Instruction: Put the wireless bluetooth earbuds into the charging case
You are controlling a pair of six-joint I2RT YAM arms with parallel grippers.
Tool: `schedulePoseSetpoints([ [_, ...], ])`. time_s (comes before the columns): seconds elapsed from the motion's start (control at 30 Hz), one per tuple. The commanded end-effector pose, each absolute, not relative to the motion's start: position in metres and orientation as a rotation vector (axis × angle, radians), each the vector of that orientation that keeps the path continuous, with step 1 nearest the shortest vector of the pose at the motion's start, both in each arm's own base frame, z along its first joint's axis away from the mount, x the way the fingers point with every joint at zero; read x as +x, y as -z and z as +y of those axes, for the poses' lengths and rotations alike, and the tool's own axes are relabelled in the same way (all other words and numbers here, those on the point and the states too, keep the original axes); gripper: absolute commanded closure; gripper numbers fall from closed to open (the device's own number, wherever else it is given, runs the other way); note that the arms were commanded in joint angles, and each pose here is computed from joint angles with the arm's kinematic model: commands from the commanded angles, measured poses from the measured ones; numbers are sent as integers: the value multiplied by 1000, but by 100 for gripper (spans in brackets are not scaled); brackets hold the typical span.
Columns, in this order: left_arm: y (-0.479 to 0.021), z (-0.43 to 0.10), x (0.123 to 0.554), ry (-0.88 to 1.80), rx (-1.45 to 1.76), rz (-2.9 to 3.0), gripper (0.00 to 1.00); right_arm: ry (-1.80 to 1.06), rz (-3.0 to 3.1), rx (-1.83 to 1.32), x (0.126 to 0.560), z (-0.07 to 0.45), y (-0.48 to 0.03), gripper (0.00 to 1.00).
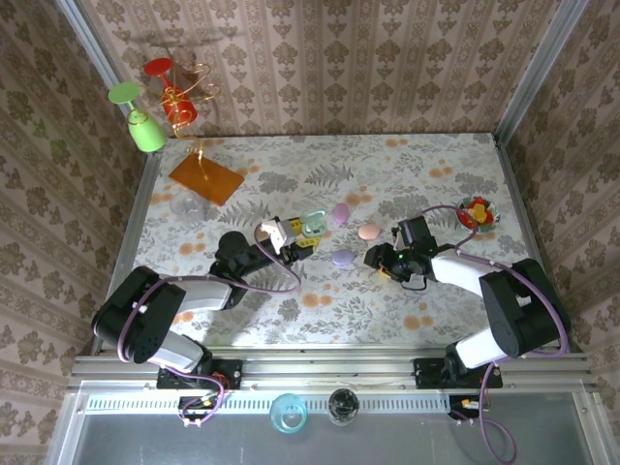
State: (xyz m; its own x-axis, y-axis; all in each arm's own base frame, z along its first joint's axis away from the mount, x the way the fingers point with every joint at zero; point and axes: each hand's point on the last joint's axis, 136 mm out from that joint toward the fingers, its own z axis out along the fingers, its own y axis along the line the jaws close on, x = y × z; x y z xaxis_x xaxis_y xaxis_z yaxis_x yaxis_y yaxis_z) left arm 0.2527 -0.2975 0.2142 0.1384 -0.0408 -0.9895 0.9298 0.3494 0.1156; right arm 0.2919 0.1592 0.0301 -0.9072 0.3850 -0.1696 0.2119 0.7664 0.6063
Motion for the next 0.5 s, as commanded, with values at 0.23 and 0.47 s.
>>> schedulePoseSetpoints([
  [0.23,-228,-293,250,900,947,1171,75,-780,2650,428,327,158,-35,46],
  [0.47,-232,-289,251,906,936,1171,75,-759,2655,399,343,161,-42,46],
])
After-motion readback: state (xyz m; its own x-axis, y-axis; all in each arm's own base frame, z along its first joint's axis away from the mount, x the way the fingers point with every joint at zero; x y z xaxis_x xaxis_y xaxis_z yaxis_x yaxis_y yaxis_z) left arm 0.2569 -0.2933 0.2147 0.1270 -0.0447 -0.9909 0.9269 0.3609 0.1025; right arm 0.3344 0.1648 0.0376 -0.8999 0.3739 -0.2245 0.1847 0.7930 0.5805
